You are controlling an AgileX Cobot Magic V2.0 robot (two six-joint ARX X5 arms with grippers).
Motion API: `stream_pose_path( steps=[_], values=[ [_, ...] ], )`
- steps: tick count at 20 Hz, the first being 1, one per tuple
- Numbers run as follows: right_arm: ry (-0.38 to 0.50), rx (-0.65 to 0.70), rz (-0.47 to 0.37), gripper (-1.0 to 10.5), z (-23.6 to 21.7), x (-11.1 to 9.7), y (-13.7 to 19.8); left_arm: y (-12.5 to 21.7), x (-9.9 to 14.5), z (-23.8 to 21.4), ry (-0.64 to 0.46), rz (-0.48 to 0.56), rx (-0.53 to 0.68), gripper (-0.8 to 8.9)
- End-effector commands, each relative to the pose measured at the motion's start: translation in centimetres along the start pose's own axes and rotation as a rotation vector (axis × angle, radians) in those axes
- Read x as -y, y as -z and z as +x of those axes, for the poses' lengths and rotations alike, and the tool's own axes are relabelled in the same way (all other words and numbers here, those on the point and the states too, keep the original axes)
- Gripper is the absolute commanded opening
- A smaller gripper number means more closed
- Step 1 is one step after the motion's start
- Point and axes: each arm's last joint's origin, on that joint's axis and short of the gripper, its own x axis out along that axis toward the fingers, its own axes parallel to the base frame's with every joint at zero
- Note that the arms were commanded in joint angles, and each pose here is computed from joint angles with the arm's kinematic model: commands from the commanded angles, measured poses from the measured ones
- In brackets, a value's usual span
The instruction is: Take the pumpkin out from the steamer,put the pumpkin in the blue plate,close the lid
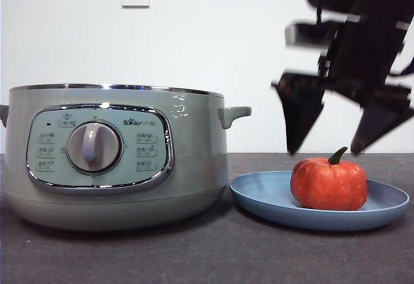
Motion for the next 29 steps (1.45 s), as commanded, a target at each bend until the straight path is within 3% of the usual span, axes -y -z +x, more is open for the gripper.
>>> stream_pose_path(
  steps=[1,12,16,21,29],
  values=[
    [-0.003,0.078,0.024,5.4,-2.3,0.0,-0.1,-1.0,0.1,0.1,0.029,-0.009,0.070,-0.09],
    [-0.034,0.430,0.072,5.3,-12.5,0.4,1.5,-2.0,2.4,5.8,0.238,0.013,-0.011,-0.09],
    [-0.037,0.467,0.073,5.3,-13.6,0.5,2.0,-2.0,3.5,8.7,0.308,0.017,-0.059,-0.09],
    [-0.037,0.470,0.073,5.3,-13.7,0.5,2.0,-1.4,4.6,12.2,0.318,0.030,-0.147,-0.09],
    [-0.037,0.470,0.073,5.3,-13.7,0.5,2.0,-0.9,5.9,15.7,0.389,0.025,-0.171,-0.09]
  ],
)
